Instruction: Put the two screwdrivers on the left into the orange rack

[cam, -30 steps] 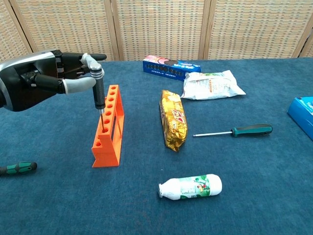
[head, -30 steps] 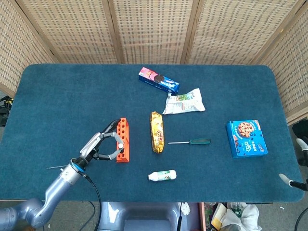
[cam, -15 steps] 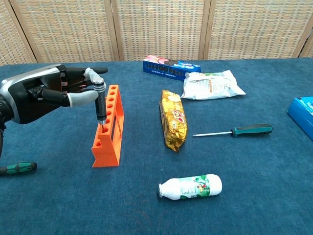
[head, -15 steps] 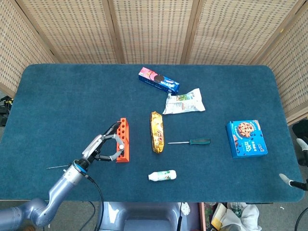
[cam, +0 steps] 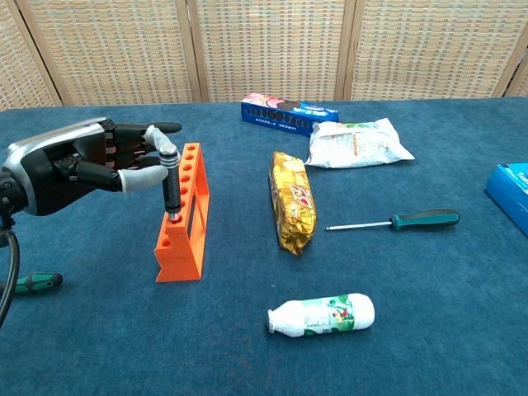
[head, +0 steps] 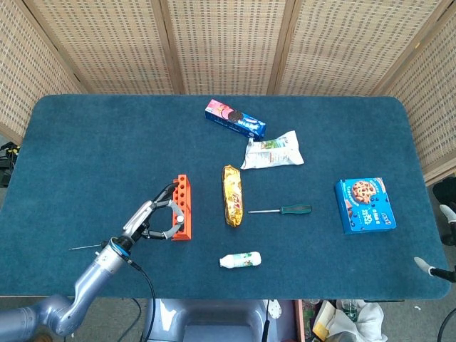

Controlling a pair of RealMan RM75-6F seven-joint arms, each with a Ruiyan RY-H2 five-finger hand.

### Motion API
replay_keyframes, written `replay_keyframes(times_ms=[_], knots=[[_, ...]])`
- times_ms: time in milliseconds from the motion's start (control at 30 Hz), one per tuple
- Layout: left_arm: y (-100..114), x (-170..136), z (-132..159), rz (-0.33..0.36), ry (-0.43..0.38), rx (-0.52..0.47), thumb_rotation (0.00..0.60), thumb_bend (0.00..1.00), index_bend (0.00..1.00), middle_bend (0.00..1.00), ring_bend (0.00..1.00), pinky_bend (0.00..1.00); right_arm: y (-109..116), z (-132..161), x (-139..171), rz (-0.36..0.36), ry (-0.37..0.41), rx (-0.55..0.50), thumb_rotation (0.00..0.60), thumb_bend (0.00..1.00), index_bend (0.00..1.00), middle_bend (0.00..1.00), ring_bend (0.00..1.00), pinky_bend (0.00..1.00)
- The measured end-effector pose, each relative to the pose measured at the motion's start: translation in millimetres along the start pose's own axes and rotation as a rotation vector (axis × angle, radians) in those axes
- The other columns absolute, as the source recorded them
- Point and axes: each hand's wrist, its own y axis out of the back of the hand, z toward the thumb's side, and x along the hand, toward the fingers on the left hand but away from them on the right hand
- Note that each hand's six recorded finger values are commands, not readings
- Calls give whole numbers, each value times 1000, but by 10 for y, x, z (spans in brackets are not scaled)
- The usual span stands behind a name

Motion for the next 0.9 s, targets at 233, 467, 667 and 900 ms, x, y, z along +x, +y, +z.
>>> replay_keyframes(times_ms=[233, 467, 667, 900], knots=[[-32, 9, 20, -8, -7, -9, 600, 413, 678, 0, 0, 0, 2, 2, 1, -1, 1, 0, 600, 0, 0, 0, 0, 0], [-59, 15, 1, -15, 3, -2, 600, 413, 678, 0, 0, 0, 8, -2, 1, -1, 0, -2, 600, 0, 0, 0, 0, 0], [-64, 23, -13, -15, 8, 11, 600, 413, 656, 0, 0, 0, 14, -5, 4, -2, 0, -4, 600, 0, 0, 0, 0, 0], [-77, -6, -9, -41, 3, 29, 600, 201, 140, 0, 0, 0, 14, -5, 2, -1, 0, -4, 600, 0, 0, 0, 0, 0]])
